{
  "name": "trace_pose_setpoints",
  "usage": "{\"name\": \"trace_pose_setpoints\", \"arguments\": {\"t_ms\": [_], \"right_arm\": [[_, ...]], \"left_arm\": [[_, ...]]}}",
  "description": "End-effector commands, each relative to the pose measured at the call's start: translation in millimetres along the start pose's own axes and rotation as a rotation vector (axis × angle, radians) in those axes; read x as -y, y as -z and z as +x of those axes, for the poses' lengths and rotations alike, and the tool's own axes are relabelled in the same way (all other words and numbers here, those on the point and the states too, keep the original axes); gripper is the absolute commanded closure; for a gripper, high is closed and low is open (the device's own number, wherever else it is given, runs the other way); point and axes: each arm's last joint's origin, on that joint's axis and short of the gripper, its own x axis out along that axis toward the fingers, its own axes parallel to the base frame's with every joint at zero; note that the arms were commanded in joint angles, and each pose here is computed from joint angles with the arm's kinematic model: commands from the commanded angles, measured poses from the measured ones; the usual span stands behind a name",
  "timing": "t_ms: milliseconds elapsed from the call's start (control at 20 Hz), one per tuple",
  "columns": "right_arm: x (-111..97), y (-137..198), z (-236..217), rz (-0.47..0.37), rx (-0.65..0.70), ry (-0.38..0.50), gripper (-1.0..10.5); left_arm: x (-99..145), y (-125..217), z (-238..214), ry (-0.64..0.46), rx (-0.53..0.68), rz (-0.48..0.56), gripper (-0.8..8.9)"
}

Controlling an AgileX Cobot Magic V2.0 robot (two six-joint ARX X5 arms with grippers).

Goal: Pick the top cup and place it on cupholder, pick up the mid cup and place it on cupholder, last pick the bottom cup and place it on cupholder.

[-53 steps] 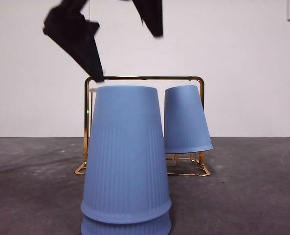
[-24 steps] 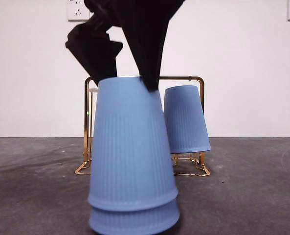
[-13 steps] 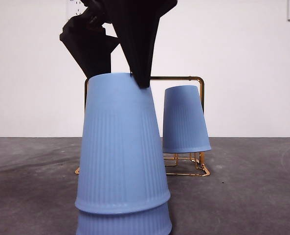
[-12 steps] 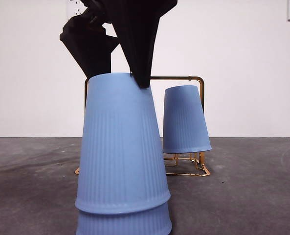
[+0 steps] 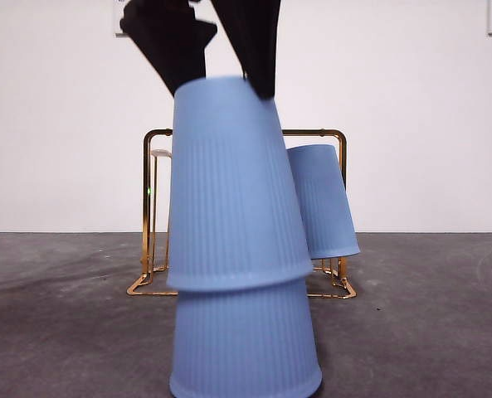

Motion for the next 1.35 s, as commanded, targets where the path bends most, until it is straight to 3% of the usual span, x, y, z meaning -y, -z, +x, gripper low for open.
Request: {"name": "trace_pose_setpoints", "arguments": {"t_ms": [50, 400, 600, 700, 1100, 1350], "right_arm": [[-1, -3, -1, 0.001, 0.009, -0.001, 5.4], [0, -3, -1, 0.000, 0.013, 0.020, 5.4], [0, -3, -1, 0.001, 0.013, 0.021, 5.4], [0, -3, -1, 0.001, 0.014, 0.021, 5.4], [1, -3, -1, 0.002, 0.018, 0.043, 5.4], [1, -3, -1, 0.003, 0.020, 0.053, 5.4]], "left_arm": [[5, -4, -7, -0.003, -0.001, 0.019, 7.95], [9, -4, -42, -0.003, 0.042, 0.020, 7.95], [11, 2, -73, -0.007, 0.145, 0.026, 7.95], [9, 10, -85, -0.067, 0.187, 0.018, 7.95], [-25, 27, -114, -0.282, 0.283, -0.111, 7.95], [-56, 20, -116, -0.327, 0.336, -0.204, 7.95]]}}
